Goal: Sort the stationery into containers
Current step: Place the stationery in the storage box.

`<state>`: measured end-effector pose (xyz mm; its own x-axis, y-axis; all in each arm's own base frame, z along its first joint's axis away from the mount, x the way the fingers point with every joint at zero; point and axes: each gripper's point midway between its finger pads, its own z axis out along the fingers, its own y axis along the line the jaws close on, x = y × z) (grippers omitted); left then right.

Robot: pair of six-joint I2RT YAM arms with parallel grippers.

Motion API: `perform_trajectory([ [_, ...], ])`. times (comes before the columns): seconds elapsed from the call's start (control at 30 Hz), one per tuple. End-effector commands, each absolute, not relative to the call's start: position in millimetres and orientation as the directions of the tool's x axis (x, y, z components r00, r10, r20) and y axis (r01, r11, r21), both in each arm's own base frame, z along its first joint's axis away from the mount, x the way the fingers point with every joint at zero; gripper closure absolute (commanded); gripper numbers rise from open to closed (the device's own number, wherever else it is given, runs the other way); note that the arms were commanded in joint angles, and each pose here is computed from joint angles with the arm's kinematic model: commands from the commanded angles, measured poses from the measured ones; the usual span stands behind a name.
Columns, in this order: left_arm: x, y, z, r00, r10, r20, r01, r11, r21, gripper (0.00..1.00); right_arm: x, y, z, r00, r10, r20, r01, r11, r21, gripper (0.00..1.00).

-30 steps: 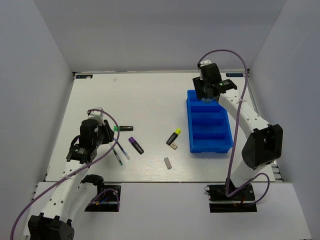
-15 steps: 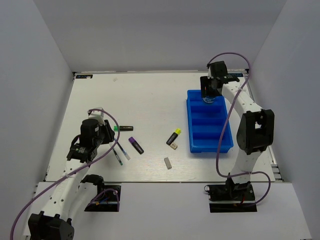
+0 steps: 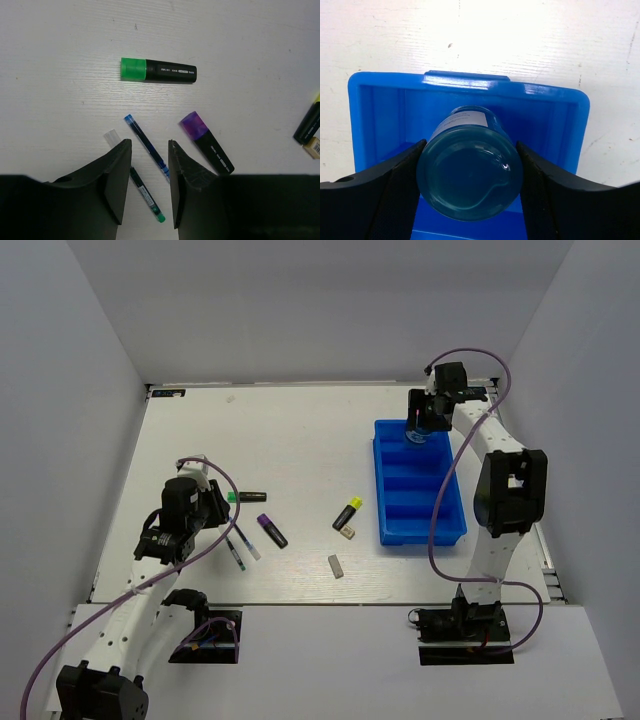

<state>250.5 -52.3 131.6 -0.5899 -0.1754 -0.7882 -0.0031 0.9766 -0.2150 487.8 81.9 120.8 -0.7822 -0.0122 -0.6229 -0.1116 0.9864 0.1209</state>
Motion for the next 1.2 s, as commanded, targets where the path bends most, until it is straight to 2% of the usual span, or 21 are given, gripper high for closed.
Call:
perform_trajectory([
  [0.0, 251, -53, 133, -0.588, -0.174, -0.790, 0.004, 0.976, -0.218, 0.54, 514, 88, 147, -0.709, 0.023, -0.705, -0.137, 0.976, 0.170, 1.00],
  [0.63, 252, -53, 130, -0.597, -0.170, -0.784, 0.003, 0.977, -0.215, 0.53, 500, 78, 115, -0.773, -0.033, -0.634, -0.164, 0.975, 0.150, 1.00],
  [0.73, 252, -53, 128, -0.604, -0.171, -0.779, 0.002, 0.976, -0.216, 0.46, 500, 79, 114, -0.789, -0.045, -0.613, -0.176, 0.972, 0.155, 0.81],
  [0.77, 252, -54, 127, -0.607, -0.169, -0.776, 0.002, 0.977, -0.215, 0.43, 499, 81, 113, -0.794, -0.059, -0.606, -0.191, 0.969, 0.156, 0.70],
  [0.8, 253, -53, 127, -0.607, -0.172, -0.776, 0.000, 0.976, -0.216, 0.37, 499, 81, 112, -0.796, -0.059, -0.602, -0.191, 0.969, 0.158, 0.65],
  [0.97, 254, -59, 122, -0.627, -0.182, -0.757, 0.008, 0.971, -0.240, 0.33, 496, 85, 117, -0.806, -0.071, -0.588, -0.214, 0.961, 0.177, 0.35],
  [1.0, 254, -60, 121, -0.631, -0.189, -0.753, 0.007, 0.969, -0.249, 0.30, 494, 87, 119, -0.807, -0.071, -0.586, -0.215, 0.960, 0.181, 0.24],
  [1.07, 255, -66, 117, -0.653, -0.195, -0.731, 0.017, 0.962, -0.272, 0.28, 492, 86, 130, -0.791, -0.098, -0.604, -0.249, 0.953, 0.172, 0.16],
  [1.17, 257, -75, 123, -0.671, -0.225, -0.707, 0.017, 0.948, -0.318, 0.22, 488, 88, 143, -0.776, -0.114, -0.620, -0.275, 0.947, 0.169, 0.10],
])
